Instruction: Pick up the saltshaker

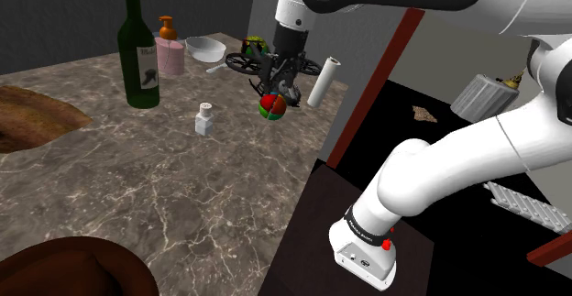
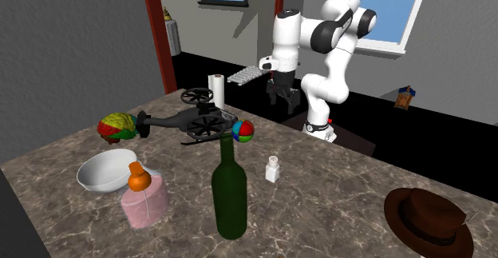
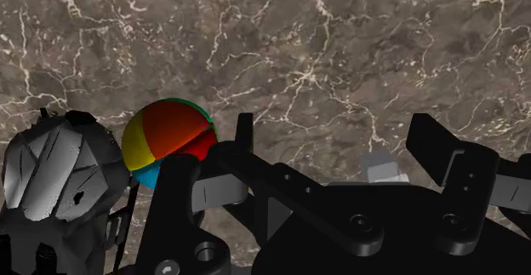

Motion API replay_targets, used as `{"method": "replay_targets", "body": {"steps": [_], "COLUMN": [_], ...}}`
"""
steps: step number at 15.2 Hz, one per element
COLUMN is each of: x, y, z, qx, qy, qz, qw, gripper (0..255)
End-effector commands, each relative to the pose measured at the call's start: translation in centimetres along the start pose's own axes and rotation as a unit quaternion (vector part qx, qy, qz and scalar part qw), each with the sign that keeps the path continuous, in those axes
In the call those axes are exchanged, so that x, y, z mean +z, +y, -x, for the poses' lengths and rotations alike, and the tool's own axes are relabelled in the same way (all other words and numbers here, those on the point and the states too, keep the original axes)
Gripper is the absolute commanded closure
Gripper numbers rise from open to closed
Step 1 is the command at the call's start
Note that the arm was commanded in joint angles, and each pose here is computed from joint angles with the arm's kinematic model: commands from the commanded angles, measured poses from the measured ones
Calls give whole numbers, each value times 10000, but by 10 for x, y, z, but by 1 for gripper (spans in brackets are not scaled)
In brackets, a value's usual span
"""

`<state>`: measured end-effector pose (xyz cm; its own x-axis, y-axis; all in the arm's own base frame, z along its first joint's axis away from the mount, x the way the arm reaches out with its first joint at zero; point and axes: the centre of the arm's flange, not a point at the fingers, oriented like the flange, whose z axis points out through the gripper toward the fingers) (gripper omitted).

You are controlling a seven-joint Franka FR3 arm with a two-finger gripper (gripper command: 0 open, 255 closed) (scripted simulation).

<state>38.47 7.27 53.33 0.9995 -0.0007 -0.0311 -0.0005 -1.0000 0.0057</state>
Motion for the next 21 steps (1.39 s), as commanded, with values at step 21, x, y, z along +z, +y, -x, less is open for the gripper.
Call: {"method": "replay_targets", "body": {"steps": [21], "x": [99], "y": [-111], "z": [-136], "qx": [-141], "qy": [93], "qz": [-89], "qw": [9998], "gripper": [0]}}
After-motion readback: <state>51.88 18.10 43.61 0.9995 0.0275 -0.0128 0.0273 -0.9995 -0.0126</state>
